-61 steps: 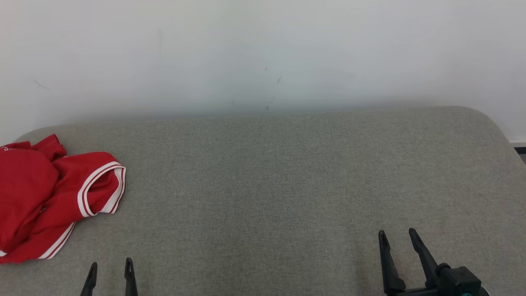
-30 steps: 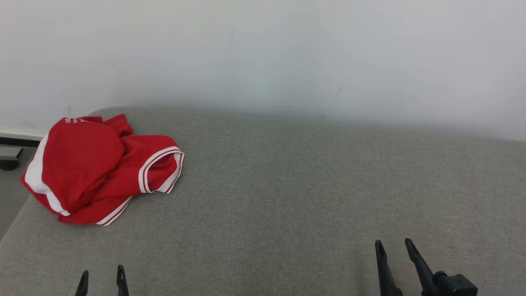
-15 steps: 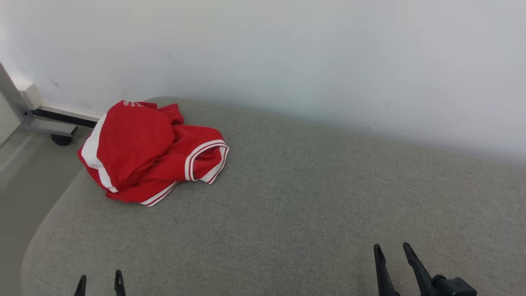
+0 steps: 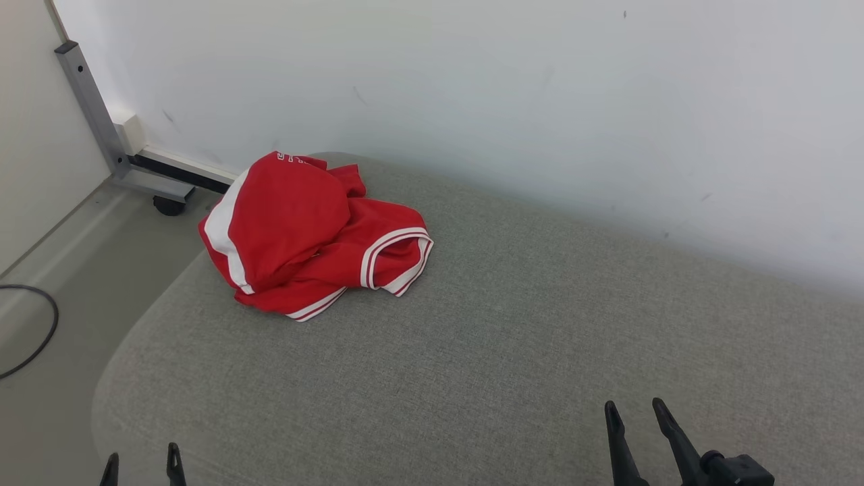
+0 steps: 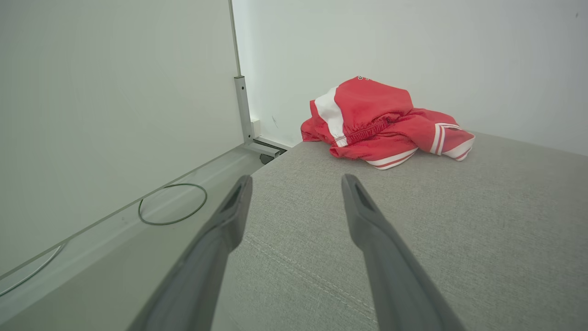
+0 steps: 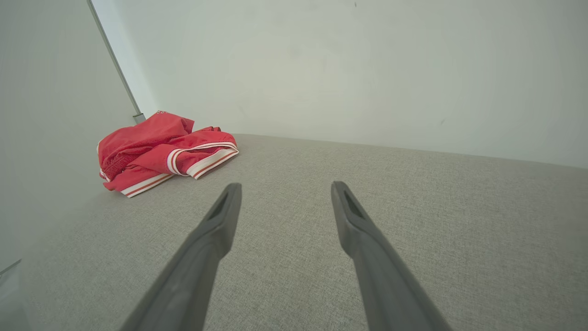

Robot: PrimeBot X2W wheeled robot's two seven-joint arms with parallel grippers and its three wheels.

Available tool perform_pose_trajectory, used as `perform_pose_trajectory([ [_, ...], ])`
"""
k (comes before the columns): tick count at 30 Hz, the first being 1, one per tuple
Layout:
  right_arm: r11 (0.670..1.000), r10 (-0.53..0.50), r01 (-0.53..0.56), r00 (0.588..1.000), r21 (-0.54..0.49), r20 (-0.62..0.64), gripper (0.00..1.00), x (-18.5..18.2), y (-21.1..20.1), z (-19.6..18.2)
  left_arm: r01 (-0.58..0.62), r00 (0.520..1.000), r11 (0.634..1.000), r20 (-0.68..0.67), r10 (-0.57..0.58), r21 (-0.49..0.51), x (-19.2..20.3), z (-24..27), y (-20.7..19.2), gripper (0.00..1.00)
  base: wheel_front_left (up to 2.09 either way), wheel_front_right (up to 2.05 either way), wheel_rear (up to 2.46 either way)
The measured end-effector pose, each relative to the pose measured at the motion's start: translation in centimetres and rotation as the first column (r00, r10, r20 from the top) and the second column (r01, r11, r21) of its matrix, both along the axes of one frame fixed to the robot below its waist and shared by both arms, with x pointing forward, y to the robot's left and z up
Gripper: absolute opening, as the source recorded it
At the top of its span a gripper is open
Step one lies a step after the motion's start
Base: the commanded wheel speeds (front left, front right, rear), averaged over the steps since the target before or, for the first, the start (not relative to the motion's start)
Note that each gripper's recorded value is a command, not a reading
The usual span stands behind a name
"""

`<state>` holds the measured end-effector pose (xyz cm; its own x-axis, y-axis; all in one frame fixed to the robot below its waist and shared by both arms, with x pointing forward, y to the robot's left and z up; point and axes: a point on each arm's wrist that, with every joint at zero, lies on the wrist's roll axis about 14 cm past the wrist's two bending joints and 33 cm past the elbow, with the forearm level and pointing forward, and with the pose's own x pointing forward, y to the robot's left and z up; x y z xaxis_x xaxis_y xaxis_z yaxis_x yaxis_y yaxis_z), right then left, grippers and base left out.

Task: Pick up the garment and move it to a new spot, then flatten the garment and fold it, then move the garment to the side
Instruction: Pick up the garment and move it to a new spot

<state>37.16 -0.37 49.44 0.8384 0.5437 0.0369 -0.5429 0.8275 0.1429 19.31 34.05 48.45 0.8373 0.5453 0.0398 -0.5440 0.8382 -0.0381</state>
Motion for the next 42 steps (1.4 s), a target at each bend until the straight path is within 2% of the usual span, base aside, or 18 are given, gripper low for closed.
perform_pose_trajectory([
  [12, 1.000, 0.025, -0.025, 1.000, 0.002, -0.003, 1.00, 0.3, 1.0, -0.1, -0.045, 0.999, 0.999, -0.001, 0.045, -0.001, -0.7, 0.0, 0.8, 1.00, 0.00, 0.00, 0.00],
  [19, 1.000, -0.011, 0.011, 1.000, -0.005, 0.004, 1.00, 0.3, -0.3, 0.0, -0.024, 0.997, 1.000, 0.068, 0.024, -0.001, 1.7, 2.0, 1.5, 1.00, 0.00, 0.00, 0.00],
  [25, 0.998, -0.070, 0.070, 0.997, -0.003, 0.018, 1.00, 1.0, -2.2, 0.2, 0.000, 0.990, 1.000, 0.144, -0.004, 0.026, 5.7, 5.2, 3.0, 1.00, 0.00, 0.00, 0.00],
  [32, 0.990, -0.141, 0.140, 0.989, 0.022, 0.046, 1.00, 3.4, -4.2, 1.0, 0.027, 0.971, 0.998, 0.237, -0.041, 0.065, 12.3, 9.9, 5.4, 1.00, 0.00, 0.00, 0.00],
  [36, 0.981, -0.191, 0.190, 0.981, 0.033, 0.043, 1.00, 4.8, -5.8, 0.8, 0.056, 0.968, 0.997, 0.243, -0.069, 0.062, 16.4, 10.7, 5.9, 1.00, 0.00, 0.00, 0.00],
  [38, 0.975, -0.220, 0.218, 0.975, 0.039, 0.044, 1.00, 5.4, -6.7, 0.8, 0.065, 0.967, 0.997, 0.244, -0.070, 0.030, 18.4, 10.4, 6.3, 1.00, 0.00, 0.00, 0.00],
  [42, 0.958, -0.283, 0.281, 0.958, 0.048, 0.035, 1.00, 6.4, -9.0, 0.4, 0.094, 0.975, 0.994, 0.196, -0.102, 0.050, 22.4, 10.1, 6.9, 1.00, 0.00, 0.00, 0.00],
])
